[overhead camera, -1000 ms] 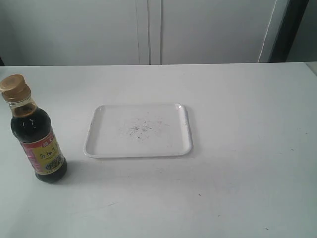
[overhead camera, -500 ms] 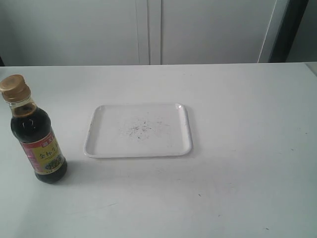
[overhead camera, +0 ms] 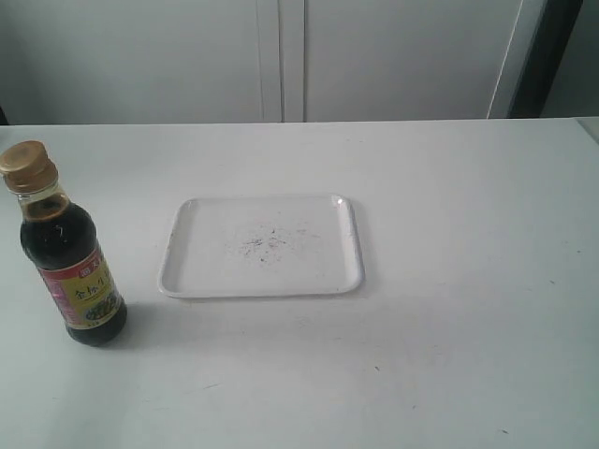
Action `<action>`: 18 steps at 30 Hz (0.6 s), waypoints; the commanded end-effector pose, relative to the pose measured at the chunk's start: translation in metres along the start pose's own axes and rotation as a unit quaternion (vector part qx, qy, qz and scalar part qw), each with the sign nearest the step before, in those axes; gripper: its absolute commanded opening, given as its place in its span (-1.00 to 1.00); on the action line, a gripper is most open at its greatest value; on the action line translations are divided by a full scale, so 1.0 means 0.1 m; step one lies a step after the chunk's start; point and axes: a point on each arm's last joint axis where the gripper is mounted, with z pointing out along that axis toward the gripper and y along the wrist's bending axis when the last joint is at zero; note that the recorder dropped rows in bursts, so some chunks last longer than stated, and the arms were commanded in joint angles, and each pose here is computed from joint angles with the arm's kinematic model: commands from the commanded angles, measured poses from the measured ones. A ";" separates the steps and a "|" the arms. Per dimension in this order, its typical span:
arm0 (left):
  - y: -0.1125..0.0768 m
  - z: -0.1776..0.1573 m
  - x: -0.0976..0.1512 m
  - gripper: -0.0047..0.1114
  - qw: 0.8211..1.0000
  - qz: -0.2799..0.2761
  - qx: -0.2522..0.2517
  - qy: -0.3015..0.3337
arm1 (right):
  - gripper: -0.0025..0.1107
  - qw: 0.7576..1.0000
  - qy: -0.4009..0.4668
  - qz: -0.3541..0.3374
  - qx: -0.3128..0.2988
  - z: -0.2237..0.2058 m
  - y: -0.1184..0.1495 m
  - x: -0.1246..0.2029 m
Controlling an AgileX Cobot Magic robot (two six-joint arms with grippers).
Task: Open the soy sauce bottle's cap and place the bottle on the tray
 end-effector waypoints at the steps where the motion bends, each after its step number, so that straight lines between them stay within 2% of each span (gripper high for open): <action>1: -0.03 0.15 -0.18 -0.92 1.000 0.016 0.011 -0.004 | -0.96 1.000 -0.003 0.003 0.003 0.00 0.00 0.01; 6: -0.07 0.40 -0.29 -0.92 0.999 0.028 0.025 0.013 | -0.96 1.000 -0.003 0.003 0.003 0.00 0.00 0.01; 13: -0.19 0.79 -0.42 -0.89 0.996 0.023 0.084 0.020 | -0.96 1.000 -0.003 0.003 0.003 0.00 0.00 0.01; 16: -0.25 0.96 -0.42 -0.68 0.993 0.022 0.110 0.027 | -0.96 1.000 -0.003 0.003 0.003 0.00 0.00 0.01; 18: -0.27 1.07 -0.40 -0.39 0.991 0.029 0.124 0.043 | -0.96 1.000 -0.003 0.003 0.003 0.00 0.00 0.01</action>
